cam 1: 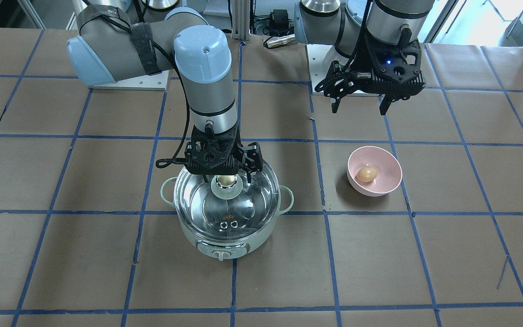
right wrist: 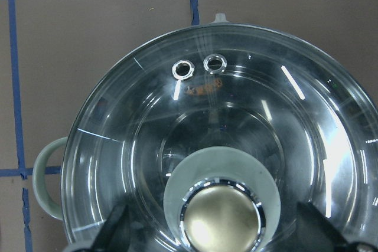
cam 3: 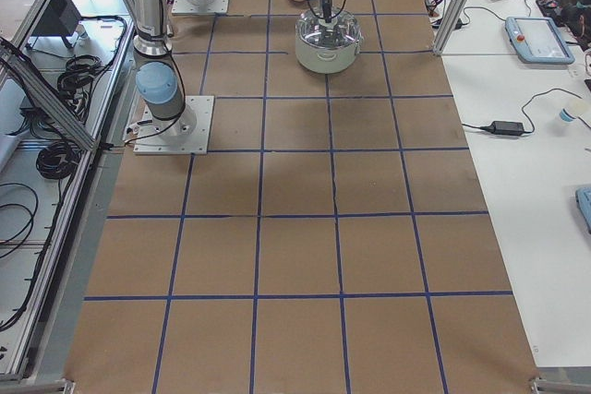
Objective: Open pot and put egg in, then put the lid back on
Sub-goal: 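Lower the right gripper onto the lid knob and close on it, then lift the lid aside with the right gripper while the left gripper nears the bowl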
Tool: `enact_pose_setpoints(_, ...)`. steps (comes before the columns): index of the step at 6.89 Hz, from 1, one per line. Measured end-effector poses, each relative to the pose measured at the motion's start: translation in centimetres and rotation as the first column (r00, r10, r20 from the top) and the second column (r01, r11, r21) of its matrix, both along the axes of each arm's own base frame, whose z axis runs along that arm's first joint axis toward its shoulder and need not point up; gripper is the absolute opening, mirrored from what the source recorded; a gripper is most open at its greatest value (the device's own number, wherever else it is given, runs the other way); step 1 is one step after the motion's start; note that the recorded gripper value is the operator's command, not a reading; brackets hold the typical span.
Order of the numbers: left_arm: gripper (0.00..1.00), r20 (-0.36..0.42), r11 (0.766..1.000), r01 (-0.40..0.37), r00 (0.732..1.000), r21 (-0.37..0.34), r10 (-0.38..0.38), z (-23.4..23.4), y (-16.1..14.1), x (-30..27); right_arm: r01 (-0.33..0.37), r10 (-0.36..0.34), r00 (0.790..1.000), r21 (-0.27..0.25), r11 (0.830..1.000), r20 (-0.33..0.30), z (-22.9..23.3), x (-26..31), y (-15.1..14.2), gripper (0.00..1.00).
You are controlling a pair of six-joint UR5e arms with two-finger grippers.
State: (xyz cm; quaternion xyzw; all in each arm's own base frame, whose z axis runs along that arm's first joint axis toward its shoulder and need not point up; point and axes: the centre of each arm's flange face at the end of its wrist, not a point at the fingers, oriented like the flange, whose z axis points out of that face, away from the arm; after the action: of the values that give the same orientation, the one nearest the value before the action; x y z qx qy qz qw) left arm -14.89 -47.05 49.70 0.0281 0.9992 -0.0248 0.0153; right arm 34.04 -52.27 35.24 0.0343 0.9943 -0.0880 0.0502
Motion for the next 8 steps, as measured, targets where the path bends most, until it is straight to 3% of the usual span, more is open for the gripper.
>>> enact_pose_setpoints(3, 1.00, 0.000, 1.000, 0.000, 1.000, 0.000, 0.000, 0.04, 0.03, 0.06, -0.004, 0.004, 1.000, 0.002, 1.000, -0.008, -0.31, -0.03, 0.01, 0.58)
enact_pose_setpoints(8, 1.00, 0.002, 1.000, -0.001, 1.000, 0.004, 0.001, -0.03, 0.06, 0.17, -0.004, 0.004, 1.000, -0.007, 1.000, -0.012, 0.24, -0.32, -0.01, 0.49)
